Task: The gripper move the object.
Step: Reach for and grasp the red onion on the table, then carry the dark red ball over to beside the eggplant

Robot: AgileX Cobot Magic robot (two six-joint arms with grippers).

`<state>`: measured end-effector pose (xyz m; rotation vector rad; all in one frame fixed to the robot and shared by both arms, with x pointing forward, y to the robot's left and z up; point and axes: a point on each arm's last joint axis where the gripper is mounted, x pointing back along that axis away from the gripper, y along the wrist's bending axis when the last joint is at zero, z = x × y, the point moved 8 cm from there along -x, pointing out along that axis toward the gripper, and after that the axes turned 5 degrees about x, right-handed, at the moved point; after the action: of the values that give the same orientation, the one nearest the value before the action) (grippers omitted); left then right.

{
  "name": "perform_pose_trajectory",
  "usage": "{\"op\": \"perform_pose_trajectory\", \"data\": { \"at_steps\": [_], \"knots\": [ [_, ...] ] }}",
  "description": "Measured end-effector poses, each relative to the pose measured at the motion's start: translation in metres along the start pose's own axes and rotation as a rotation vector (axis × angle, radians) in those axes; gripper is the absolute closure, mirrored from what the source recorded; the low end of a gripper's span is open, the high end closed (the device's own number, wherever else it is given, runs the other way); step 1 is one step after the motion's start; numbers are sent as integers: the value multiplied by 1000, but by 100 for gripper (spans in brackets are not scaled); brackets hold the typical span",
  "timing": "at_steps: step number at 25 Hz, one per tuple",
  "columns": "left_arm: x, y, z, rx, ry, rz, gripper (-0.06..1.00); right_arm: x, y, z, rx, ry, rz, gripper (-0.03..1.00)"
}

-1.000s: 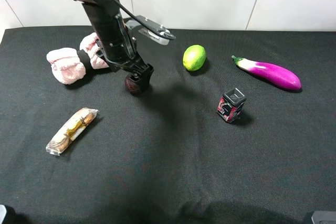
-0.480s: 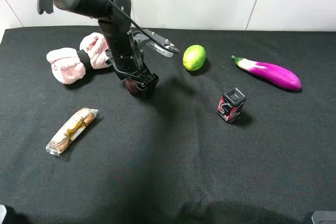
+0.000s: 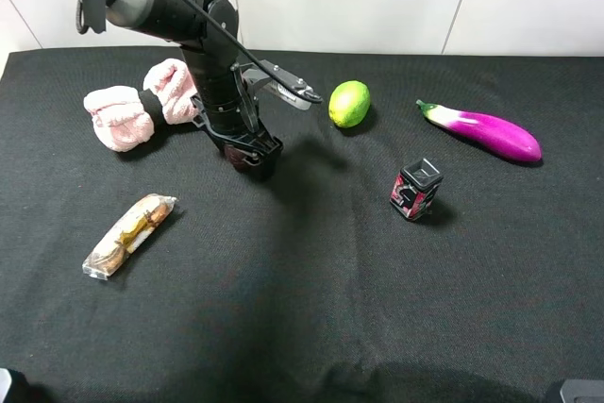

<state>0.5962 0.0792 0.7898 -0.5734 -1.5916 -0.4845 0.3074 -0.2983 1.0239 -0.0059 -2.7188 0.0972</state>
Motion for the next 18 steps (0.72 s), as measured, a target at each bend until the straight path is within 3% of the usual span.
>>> {"op": "perform_pose_trajectory", "data": {
  "at_steps": [5,18],
  "knots": [
    [-1,0,0,3,0,1,37,0,0,0,0,0,0,27],
    [-1,0,0,5,-1,1,37,0,0,0,0,0,0,27]
  ]
}}
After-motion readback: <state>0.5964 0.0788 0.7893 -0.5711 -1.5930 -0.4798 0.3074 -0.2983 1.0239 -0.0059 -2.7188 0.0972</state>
